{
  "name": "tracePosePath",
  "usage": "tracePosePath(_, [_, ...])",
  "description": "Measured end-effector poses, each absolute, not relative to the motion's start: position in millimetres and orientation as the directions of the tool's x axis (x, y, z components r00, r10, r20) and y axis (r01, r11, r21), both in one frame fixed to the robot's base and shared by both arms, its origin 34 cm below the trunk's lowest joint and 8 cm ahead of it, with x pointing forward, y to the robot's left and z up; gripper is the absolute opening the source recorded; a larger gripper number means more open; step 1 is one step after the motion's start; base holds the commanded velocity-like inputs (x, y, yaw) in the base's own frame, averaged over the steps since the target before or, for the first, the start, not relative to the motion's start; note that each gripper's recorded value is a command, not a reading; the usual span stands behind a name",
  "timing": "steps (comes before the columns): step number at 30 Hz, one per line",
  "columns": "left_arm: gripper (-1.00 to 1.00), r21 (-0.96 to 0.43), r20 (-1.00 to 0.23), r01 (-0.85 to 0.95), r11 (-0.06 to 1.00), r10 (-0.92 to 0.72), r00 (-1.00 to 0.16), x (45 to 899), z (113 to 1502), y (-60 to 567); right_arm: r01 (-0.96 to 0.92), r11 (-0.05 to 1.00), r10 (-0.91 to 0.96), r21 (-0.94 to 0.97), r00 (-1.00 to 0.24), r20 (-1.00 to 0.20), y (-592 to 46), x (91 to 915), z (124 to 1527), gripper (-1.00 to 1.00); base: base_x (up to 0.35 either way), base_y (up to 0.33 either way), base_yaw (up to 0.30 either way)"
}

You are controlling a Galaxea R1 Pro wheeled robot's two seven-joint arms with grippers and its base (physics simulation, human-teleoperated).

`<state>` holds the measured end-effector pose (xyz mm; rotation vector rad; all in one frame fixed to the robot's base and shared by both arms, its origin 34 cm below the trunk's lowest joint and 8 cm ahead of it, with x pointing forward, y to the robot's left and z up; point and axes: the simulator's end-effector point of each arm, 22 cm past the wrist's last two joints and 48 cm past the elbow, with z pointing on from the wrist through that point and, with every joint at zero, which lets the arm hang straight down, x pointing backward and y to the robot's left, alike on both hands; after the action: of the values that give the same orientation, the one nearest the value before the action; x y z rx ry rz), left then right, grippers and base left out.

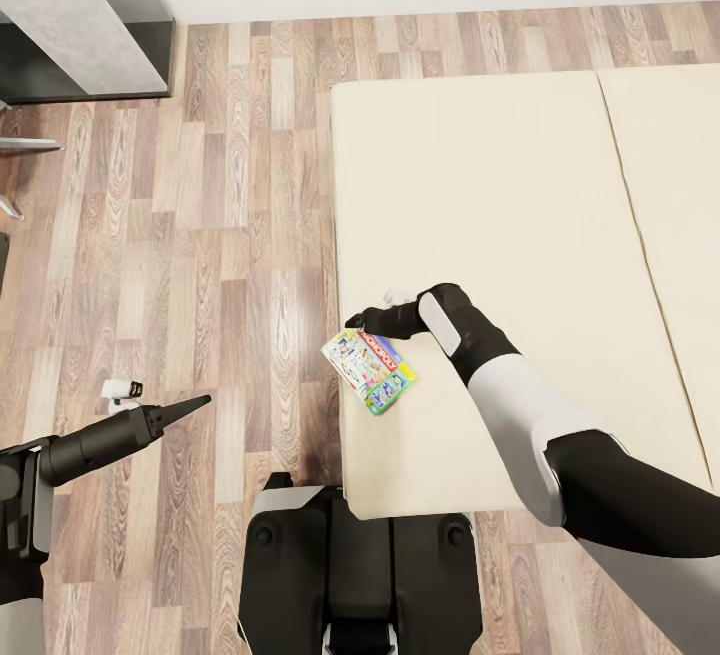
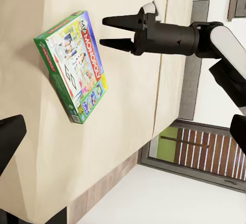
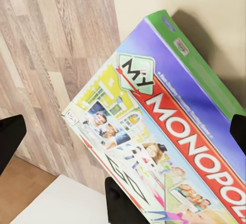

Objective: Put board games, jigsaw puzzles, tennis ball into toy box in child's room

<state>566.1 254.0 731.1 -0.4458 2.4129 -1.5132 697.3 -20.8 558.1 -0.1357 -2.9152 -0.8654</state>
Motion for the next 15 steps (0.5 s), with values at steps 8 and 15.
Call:
tracePosePath(8, [1.0,-0.904,-0.055,-0.12,0.411,-0.389,-0.919,566.2,731.1,254.1,0.109,0.839,0.04,0.533,-0.989,0.14,-21.7,692.7,559.6,1.0,0.0,0.0,0.0])
tracePosePath(15, [1.0,-0.904,-0.055,-0.12,0.41,-0.39,-0.919,566.4,731.3,254.1,0.11,0.855,0.032,0.507,-0.987,0.16,-27.3,687.8,557.3,1.0,0.0,0.0,0.0])
